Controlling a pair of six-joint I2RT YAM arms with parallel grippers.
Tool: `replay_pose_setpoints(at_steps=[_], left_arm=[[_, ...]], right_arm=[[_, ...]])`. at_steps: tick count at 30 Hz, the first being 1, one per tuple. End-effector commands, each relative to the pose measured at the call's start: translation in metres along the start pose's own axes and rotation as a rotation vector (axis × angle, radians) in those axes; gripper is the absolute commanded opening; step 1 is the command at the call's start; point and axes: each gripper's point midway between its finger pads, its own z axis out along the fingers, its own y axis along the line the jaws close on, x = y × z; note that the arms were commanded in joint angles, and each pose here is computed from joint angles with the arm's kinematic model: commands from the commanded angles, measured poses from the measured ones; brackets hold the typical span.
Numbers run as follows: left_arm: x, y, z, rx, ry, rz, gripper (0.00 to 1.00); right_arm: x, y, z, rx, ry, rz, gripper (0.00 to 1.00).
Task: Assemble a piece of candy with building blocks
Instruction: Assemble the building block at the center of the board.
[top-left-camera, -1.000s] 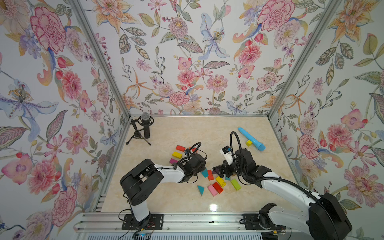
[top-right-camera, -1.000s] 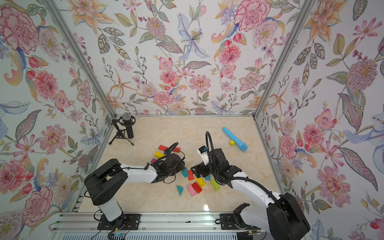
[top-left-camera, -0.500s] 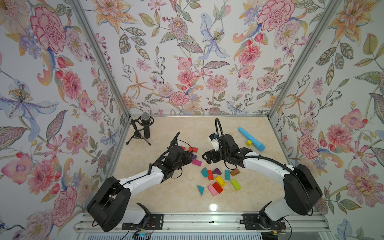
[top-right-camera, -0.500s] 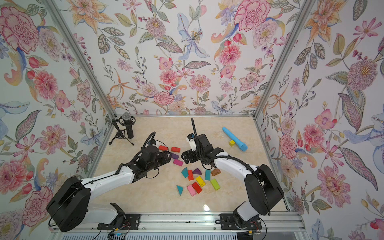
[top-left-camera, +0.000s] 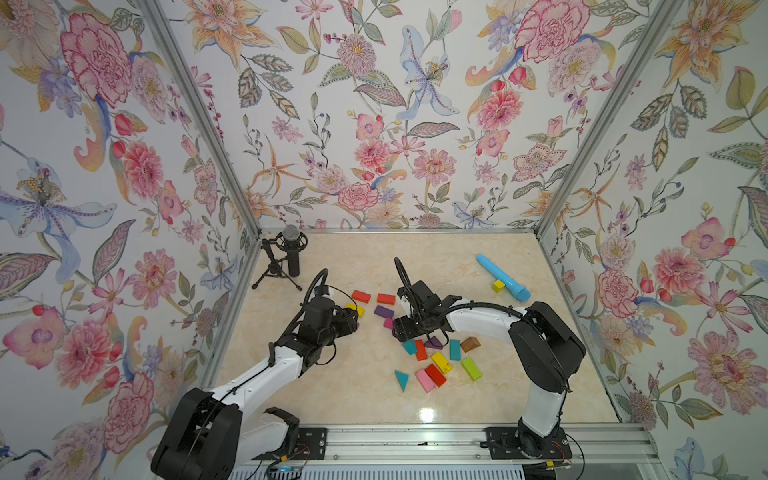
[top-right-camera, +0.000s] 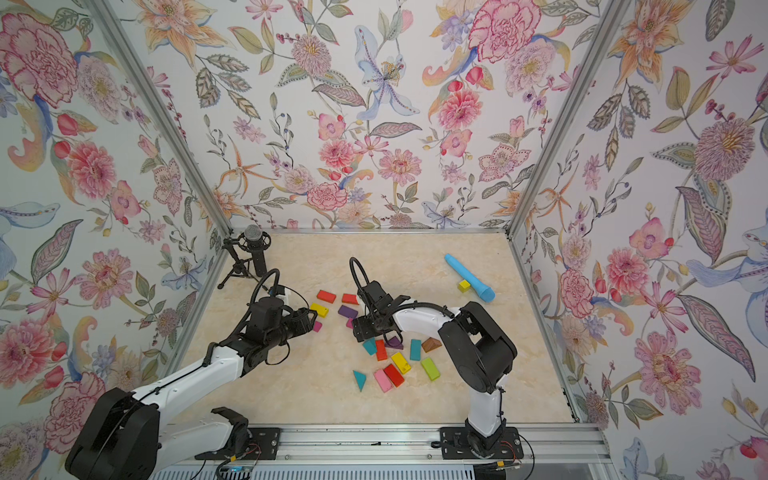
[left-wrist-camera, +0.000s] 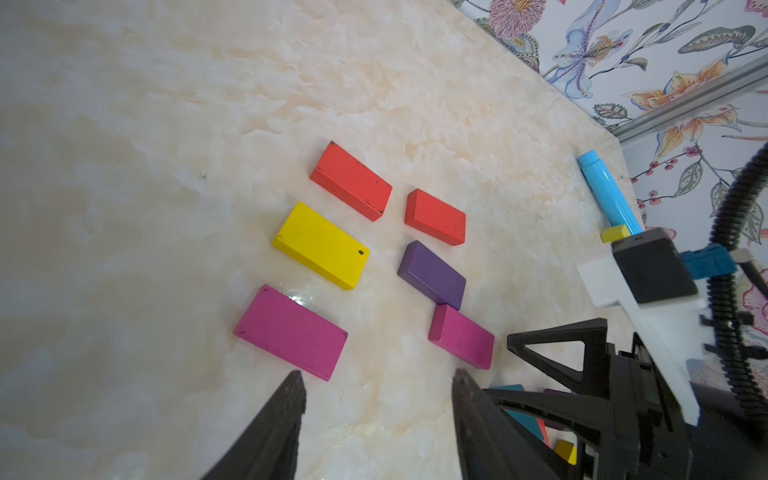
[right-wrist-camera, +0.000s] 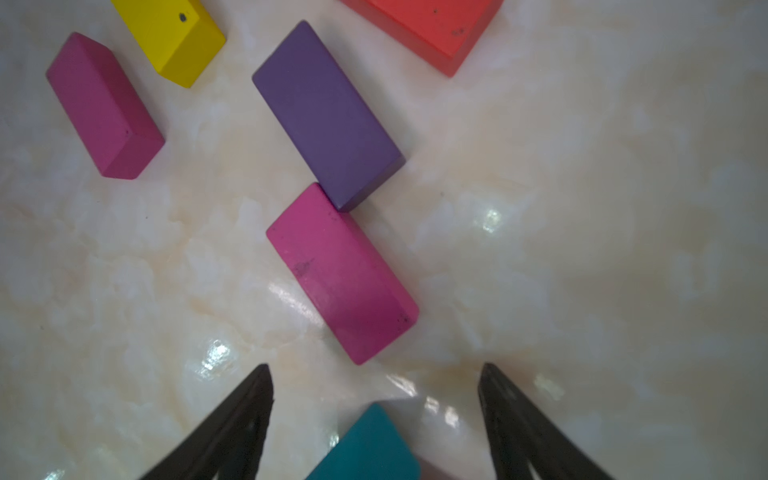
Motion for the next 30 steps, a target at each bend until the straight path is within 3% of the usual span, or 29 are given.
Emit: replay_pose_setpoints(at_steps=[1, 15, 20, 30], left_arm=[[-0.002, -0.001, -0.001, 0.040, -0.011, 0.023, 0.59], [-0.005, 0.013, -0.005, 0.013, -0.038, -0.006, 0.59], [-0.004, 0.014, -0.005, 0.020, -0.041, -0.021, 0.60], [-0.002, 0.015, -0.006, 0.019, -0.042, -0.028, 0.59]], right_arm=[[0.002, 0.003, 0.008, 0.016, 0.029, 0.018, 0.78], [-0.003, 0.021, 0.036, -0.026, 0.067, -0.013, 0.66], [-0.003, 0.015, 0.043, 0.020, 0.069, -0.029, 0.59], [0.011, 0.010, 0.041, 0.125, 0.108, -0.107, 0.58]])
